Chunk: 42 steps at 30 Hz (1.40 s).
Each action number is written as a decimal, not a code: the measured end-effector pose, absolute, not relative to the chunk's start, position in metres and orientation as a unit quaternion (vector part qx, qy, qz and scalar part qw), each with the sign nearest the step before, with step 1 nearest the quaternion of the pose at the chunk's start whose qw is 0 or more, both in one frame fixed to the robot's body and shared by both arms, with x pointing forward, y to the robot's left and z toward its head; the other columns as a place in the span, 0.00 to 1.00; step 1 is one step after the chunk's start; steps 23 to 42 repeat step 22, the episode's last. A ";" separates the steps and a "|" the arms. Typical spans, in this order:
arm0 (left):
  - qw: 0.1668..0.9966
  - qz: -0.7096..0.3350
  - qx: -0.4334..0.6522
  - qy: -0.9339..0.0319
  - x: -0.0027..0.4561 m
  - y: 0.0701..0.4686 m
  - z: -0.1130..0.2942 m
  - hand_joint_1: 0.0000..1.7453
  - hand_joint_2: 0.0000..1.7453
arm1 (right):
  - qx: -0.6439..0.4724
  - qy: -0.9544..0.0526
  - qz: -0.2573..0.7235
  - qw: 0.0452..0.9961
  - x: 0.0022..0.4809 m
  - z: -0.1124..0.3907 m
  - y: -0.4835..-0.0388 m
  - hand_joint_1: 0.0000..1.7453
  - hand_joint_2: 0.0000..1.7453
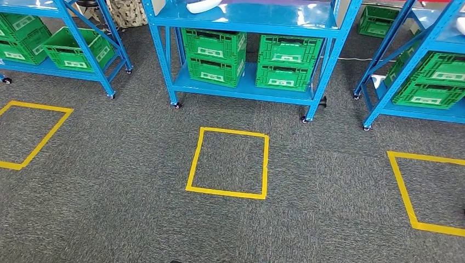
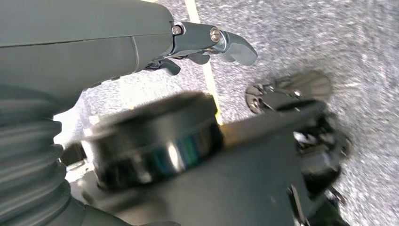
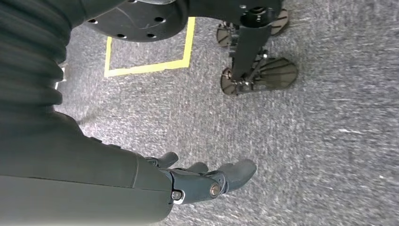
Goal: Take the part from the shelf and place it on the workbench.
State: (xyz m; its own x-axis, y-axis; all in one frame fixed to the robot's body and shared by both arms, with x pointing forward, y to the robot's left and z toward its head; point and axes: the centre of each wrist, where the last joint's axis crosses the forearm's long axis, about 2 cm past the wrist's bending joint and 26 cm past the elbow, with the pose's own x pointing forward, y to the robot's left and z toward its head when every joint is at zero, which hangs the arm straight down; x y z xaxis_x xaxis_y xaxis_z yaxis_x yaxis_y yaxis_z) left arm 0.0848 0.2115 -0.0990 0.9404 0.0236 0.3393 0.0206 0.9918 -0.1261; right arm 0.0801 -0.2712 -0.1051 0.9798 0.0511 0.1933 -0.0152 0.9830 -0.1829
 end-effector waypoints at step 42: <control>0.987 0.032 -0.012 -0.159 0.051 0.264 -0.108 0.00 1.00 | -0.049 -0.103 -0.001 0.993 0.034 -0.111 -0.284 0.00 1.00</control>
